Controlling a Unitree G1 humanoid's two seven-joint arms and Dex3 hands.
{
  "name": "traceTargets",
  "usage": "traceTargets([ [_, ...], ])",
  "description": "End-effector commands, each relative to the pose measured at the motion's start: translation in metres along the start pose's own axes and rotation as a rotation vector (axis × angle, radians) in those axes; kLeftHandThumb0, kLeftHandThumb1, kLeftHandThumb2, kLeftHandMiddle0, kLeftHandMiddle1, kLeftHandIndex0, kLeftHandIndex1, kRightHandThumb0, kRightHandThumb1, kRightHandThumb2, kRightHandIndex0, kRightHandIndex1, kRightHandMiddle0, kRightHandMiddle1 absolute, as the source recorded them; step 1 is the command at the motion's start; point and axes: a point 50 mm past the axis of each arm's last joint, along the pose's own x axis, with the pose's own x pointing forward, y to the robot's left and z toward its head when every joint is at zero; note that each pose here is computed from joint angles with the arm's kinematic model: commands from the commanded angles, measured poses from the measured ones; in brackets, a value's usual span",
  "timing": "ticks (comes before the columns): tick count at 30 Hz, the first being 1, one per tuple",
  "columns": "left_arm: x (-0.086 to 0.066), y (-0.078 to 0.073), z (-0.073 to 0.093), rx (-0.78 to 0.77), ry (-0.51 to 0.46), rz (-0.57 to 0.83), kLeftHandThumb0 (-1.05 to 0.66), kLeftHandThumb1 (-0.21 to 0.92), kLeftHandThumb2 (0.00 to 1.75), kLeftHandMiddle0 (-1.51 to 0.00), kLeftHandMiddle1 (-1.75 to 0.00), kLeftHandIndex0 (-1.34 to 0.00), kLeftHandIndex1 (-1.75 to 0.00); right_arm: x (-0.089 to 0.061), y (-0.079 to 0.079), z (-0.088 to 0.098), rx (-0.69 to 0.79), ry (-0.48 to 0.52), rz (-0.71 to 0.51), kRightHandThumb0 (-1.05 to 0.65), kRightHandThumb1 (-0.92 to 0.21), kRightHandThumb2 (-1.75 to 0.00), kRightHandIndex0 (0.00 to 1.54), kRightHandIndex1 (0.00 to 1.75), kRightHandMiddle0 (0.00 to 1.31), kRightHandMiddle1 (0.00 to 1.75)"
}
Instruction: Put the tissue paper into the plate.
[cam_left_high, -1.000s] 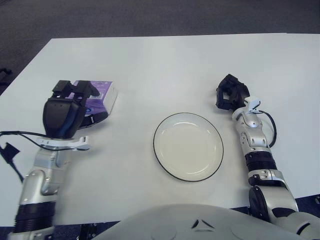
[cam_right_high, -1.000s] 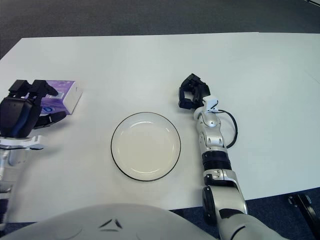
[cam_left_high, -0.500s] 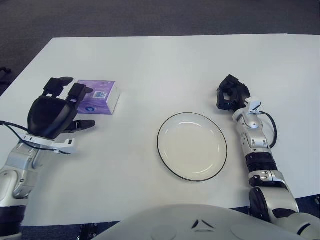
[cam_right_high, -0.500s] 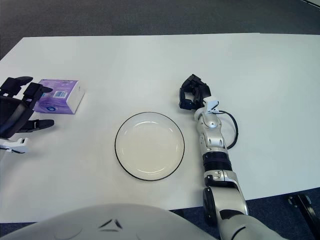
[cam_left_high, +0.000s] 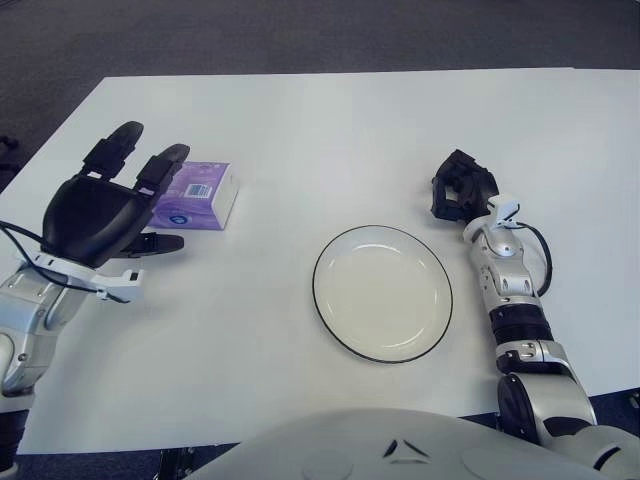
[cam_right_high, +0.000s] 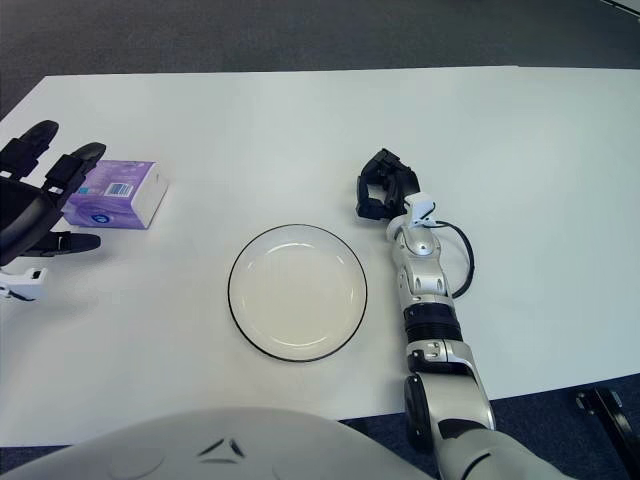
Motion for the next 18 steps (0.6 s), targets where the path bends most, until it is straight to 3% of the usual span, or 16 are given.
traceTargets([
  [1,0.0022,0.0039,-0.0031,0.011,0.004,-0.018,-1.05,0.92,0.47,0.0,0.0,0.0,-0.03,-0.0362,0.005,-0.0623,0.032,0.279,-0.006,-0.48,-0.31,-1.32,1.25,1.75,0.62,1.75],
  [8,0.0057,0.0059,-0.0019,-0.035,-0.011,-0.021,-1.05,0.92,0.61,0.0,0.0,0.0,0.0,-0.036,0.0049,-0.0621,0.026,0.279,-0.003,-0.48,-0.33,-1.31,1.26,1.75,0.61,1.75],
  [18,0.0115,0.0051,-0.0003,-0.096,-0.037,-0.044,-1.05,0.92,0.51,0.0,0.0,0.0,0.0,-0.0357,0.0057,-0.0613,0.022,0.289,-0.004,-0.48,-0.33,-1.3,1.25,1.75,0.61,1.75],
])
